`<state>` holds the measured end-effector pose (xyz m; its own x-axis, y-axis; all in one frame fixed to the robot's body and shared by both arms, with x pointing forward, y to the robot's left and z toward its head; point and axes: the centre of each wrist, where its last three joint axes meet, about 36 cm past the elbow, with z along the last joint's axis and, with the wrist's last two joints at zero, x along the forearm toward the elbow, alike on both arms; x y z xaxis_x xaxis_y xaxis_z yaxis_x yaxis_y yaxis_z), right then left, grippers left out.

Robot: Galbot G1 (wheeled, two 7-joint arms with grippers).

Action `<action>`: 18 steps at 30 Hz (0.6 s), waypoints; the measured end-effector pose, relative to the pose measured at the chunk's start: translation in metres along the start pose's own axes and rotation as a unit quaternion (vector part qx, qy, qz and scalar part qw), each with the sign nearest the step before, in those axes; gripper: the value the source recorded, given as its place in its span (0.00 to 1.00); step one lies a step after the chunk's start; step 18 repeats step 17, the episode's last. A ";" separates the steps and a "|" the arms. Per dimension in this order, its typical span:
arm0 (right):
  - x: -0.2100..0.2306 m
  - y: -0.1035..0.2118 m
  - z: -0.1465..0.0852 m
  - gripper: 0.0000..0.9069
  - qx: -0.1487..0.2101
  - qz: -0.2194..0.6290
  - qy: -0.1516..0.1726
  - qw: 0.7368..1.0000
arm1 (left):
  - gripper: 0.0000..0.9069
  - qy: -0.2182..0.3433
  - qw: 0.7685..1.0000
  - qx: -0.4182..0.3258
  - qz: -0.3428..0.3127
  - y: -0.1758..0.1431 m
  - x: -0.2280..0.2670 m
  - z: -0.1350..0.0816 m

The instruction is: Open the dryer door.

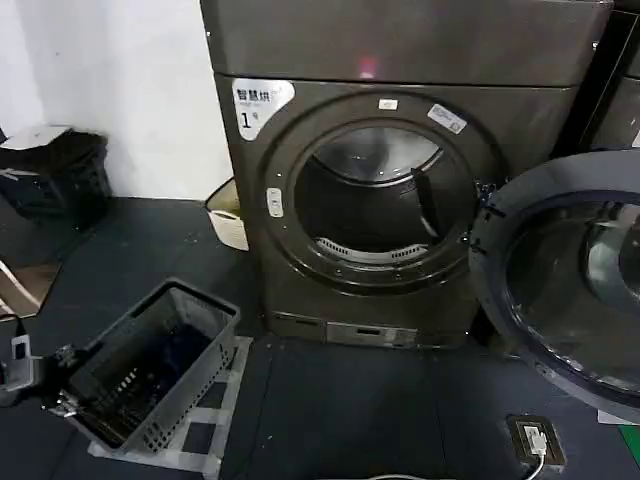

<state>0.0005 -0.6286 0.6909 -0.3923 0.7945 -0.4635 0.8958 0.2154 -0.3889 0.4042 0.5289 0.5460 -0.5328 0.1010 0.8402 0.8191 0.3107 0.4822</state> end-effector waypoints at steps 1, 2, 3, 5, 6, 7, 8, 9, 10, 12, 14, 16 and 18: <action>0.000 0.000 0.000 1.00 0.000 0.000 0.000 1.000 | 1.00 -0.001 1.000 -0.002 0.001 0.000 0.000 0.000; 0.000 0.000 0.000 1.00 0.000 -0.001 0.000 1.000 | 1.00 -0.003 1.000 -0.003 0.001 0.000 0.000 -0.001; 0.000 0.000 0.000 1.00 0.000 0.000 0.000 1.000 | 1.00 -0.004 1.000 -0.005 0.001 -0.001 0.000 -0.002; 0.000 -0.001 0.000 1.00 0.000 0.001 0.000 1.000 | 1.00 -0.003 1.000 -0.008 0.001 -0.001 0.000 -0.003; 0.000 -0.001 0.000 1.00 0.000 0.001 0.000 1.000 | 1.00 -0.001 1.000 -0.008 0.001 -0.001 0.000 -0.003; 0.000 -0.001 0.000 1.00 0.000 0.001 0.000 1.000 | 1.00 0.000 1.000 -0.008 0.001 -0.001 0.000 -0.003; 0.000 -0.001 0.001 1.00 -0.001 0.002 0.001 1.000 | 1.00 0.002 1.000 -0.007 0.001 -0.001 0.000 -0.002; 0.000 -0.001 0.001 1.00 -0.001 0.002 0.001 1.000 | 1.00 0.004 1.000 -0.007 0.001 -0.001 0.000 -0.002; 0.000 -0.001 0.002 1.00 -0.002 0.002 0.002 1.000 | 1.00 0.006 1.000 -0.008 0.001 -0.001 0.000 -0.001; 0.000 -0.001 0.002 1.00 -0.003 0.002 0.002 1.000 | 1.00 0.009 1.000 -0.009 0.002 -0.001 0.000 -0.001; 0.000 0.000 0.003 1.00 -0.004 0.002 0.002 1.000 | 1.00 0.010 1.000 -0.007 0.003 -0.002 0.000 -0.001; -0.001 0.002 0.003 1.00 -0.004 0.000 0.002 1.000 | 1.00 0.011 1.000 -0.007 0.003 -0.002 0.000 -0.001; -0.001 0.002 0.003 1.00 -0.005 0.000 0.002 1.000 | 1.00 0.011 1.000 -0.006 0.003 -0.002 0.000 -0.001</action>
